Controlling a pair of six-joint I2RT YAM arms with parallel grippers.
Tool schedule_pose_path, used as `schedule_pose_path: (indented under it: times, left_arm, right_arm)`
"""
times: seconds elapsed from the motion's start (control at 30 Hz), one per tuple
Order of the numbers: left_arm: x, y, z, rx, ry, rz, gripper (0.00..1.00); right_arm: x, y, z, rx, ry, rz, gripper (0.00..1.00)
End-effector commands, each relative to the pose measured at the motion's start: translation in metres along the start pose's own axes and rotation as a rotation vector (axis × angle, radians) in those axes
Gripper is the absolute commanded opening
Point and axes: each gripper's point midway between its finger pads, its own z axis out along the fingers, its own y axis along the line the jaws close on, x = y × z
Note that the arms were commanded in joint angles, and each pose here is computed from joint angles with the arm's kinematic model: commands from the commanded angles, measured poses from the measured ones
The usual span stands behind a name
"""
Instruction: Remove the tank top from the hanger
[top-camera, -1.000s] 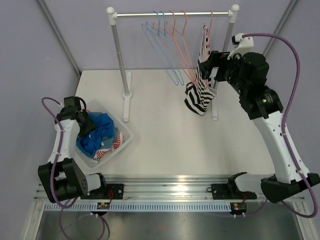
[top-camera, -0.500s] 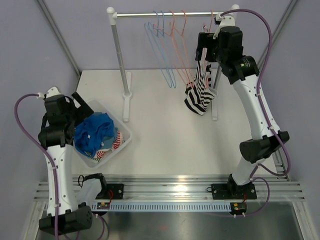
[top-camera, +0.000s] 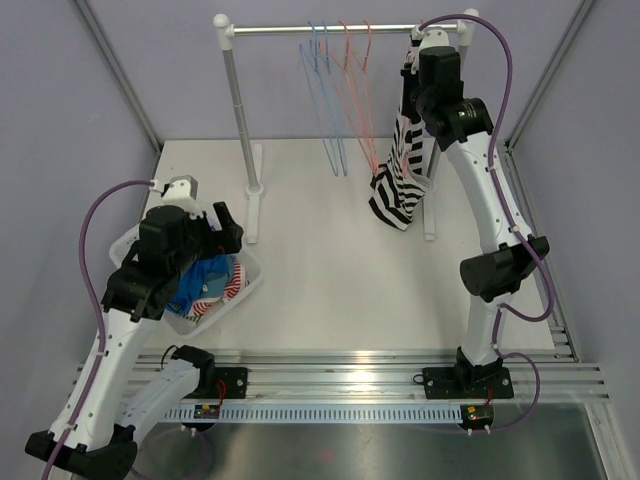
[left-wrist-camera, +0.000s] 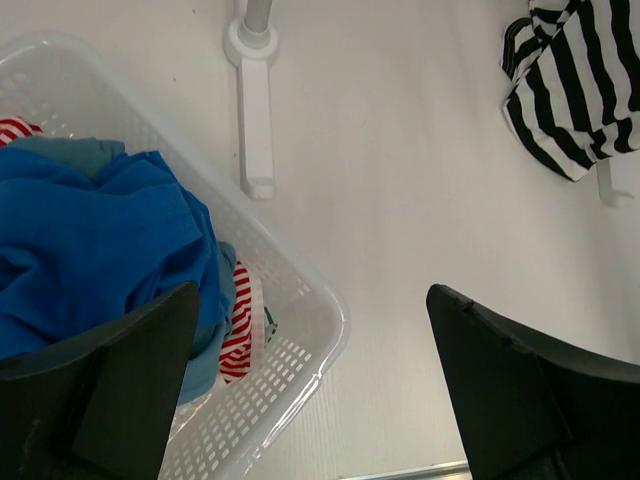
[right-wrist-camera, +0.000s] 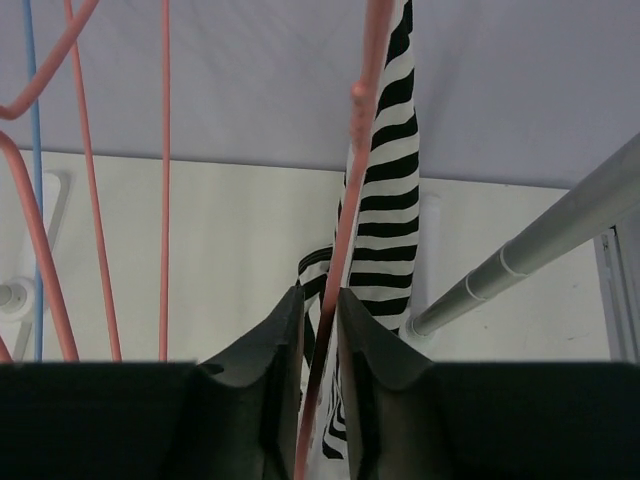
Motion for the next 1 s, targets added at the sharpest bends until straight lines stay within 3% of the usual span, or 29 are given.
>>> schedule_pose_path:
  times: [0.0,0.03,0.07,0.2,0.67,0.8,0.9,0.97]
  left_arm:
    - [-0.019,0.001,-0.003,0.007,-0.133,0.010,0.99]
    - [-0.019,0.004,-0.006,-0.002,-0.146,0.014,0.99]
    - [-0.016,0.006,-0.005,-0.011,-0.144,0.019,0.99]
    - [-0.011,0.008,-0.003,-0.014,-0.134,0.032,0.99]
    - [-0.006,-0.018,-0.002,0.139,-0.107,0.057,0.99]
    - [-0.009,-0.029,-0.007,0.201,-0.119,0.063,0.99]
    - [-0.012,-0.033,-0.011,0.219,-0.134,0.063,0.99]
    - [-0.014,-0.035,-0.012,0.226,-0.134,0.059,0.99]
  right_arm:
    - [-0.028,-0.010,-0.014,0.032,-0.078,0.018,0.25]
    - [-0.030,-0.013,-0.016,0.047,-0.083,0.017,0.22]
    - [-0.031,-0.014,-0.017,0.053,-0.084,0.020,0.12]
    - [-0.042,-0.017,-0.030,0.057,-0.114,0.035,0.00]
    - [-0.085,-0.012,-0.099,-0.058,-0.244,0.073,0.00]
    - [-0.077,-0.010,-0.114,-0.093,-0.227,0.076,0.00]
    - [-0.042,-0.006,-0.117,-0.129,-0.142,0.068,0.00]
    - [-0.041,-0.005,-0.137,-0.165,-0.167,0.080,0.00]
